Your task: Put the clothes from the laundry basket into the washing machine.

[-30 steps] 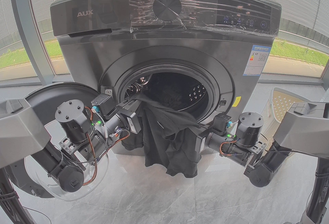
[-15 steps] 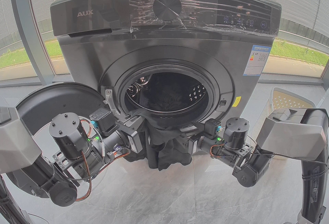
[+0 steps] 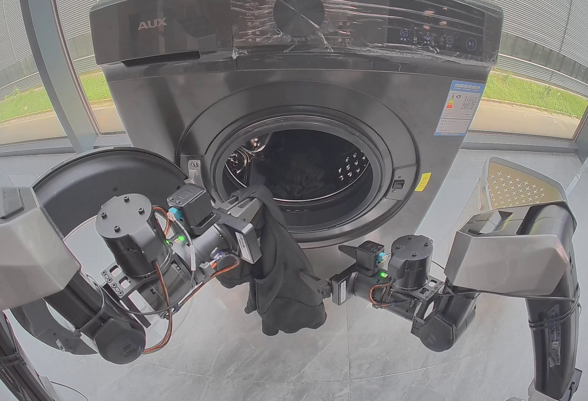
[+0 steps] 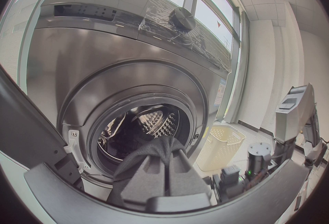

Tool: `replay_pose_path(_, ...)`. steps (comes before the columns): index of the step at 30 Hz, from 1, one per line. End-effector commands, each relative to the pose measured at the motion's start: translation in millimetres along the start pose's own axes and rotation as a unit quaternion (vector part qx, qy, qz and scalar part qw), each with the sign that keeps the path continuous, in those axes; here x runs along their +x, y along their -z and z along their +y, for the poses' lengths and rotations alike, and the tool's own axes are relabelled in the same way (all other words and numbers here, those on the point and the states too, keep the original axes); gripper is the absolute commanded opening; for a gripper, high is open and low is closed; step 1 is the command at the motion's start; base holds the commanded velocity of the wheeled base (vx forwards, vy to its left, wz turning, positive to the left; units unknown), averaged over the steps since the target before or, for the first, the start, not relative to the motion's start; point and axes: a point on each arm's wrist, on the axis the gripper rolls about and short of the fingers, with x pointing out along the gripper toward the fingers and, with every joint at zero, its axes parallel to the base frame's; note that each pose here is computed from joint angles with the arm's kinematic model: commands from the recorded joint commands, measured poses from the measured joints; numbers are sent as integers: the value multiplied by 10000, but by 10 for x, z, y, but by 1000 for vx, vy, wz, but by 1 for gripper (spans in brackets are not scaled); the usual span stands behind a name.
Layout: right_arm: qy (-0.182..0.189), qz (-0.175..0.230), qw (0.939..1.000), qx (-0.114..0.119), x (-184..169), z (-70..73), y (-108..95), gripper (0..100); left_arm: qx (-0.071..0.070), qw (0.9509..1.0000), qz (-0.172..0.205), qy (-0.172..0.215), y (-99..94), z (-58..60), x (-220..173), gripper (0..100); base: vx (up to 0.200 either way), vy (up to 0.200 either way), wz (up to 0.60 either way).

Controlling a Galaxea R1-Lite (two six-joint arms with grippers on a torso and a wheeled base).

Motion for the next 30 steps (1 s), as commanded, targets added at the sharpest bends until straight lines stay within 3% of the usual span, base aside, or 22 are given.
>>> replay_pose_path(1, -333, 222, 9992, -40, -70, 160, 89, 100, 1, 9999, -19, -141, 24, 24, 108, 0, 0, 0, 0)
replay_pose_path(4, -520, 259, 9983, -55, -106, 234, 100, 100, 5, 9998, -37, -185, 29, 49, 147, 0, 0, 0, 0)
replay_pose_path(5, -879, 312, 9956, -84, -178, 408, 118, 100, 12, 9996, -50, -261, 54, 100, 213, 0, 0, 0, 0)
replay_pose_path(6, -1002, 371, 9942, -74, -221, 470, 125, 100, 14, 9996, -59, -283, 62, 111, 236, 0, 0, 0, 0)
replay_pose_path(11, -1383, 400, 9895, -92, -256, 624, 119, 100, 7, 9995, -75, -297, 64, 121, 257, 0, 0, 0, 0)
replay_pose_path(17, -1581, 116, 9873, -44, -78, 669, 48, 100, 14, 9995, -105, -288, 48, 115, 259, 0, 0, 0, 0)
replay_pose_path(23, -1684, -38, 9844, 517, 175, 756, 44, 100, 11, 9993, -162, -338, 28, 111, 277, 0, 0, 0, 0)
replay_pose_path(27, -1587, 106, 9856, 582, 324, 707, 125, 100, 10, 9993, -177, -337, 2, 110, 268, 0, 0, 0, 0)
replay_pose_path(30, -1422, 101, 9879, 613, 455, 585, 197, 100, 11, 9993, -162, -338, 4, 110, 255, 0, 0, 0, 0)
